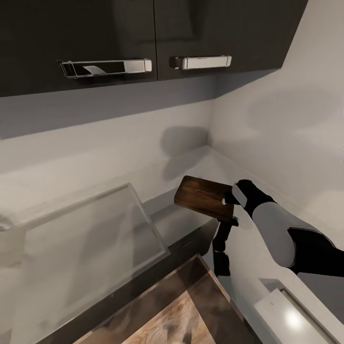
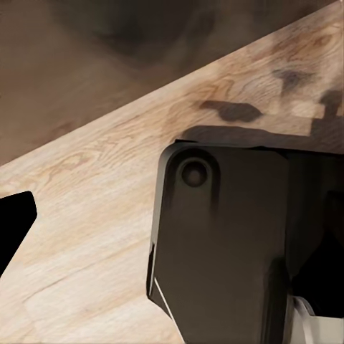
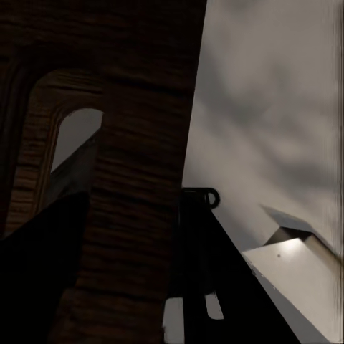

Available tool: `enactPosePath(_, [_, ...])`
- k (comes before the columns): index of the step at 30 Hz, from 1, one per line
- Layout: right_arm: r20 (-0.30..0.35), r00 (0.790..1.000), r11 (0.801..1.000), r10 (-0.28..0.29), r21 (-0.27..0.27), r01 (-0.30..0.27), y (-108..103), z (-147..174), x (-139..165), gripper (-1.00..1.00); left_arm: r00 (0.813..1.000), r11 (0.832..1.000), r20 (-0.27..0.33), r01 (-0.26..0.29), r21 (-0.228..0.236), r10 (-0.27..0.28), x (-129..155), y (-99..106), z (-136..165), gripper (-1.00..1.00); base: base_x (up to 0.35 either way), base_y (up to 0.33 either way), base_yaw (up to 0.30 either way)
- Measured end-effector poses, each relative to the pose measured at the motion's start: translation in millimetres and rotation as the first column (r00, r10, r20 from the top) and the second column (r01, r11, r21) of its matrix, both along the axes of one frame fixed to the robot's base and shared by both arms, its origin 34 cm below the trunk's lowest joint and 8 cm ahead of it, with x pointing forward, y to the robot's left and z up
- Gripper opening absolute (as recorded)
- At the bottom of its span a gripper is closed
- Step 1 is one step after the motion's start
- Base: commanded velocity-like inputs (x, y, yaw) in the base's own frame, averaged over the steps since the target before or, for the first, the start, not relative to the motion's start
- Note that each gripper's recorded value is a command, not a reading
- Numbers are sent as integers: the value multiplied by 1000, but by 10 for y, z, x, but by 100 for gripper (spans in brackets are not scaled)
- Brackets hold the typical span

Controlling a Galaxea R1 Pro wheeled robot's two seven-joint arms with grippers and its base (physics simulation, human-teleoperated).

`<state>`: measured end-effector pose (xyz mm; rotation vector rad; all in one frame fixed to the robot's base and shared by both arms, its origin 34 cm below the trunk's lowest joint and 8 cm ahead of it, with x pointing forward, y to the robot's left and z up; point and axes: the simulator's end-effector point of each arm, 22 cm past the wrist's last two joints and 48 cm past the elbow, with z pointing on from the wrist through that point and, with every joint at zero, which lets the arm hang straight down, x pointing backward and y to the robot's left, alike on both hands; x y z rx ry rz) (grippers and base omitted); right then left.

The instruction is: In the kitchen, take the Vidalia onion out of the sink, dice it on the chopping board with the paring knife, put the diced onion into the bowl on the countertop, then place both the paring knife and the chopping board into the sink.

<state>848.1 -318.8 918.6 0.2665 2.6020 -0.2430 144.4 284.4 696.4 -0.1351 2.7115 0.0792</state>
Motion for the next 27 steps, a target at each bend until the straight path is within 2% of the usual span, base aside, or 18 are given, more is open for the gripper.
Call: enactPosePath(27, [40,999,1000,7,-8,-7,3,317,28,-100,999,1000,32,-2,-2,2,81,-9,3,100,0,0,0])
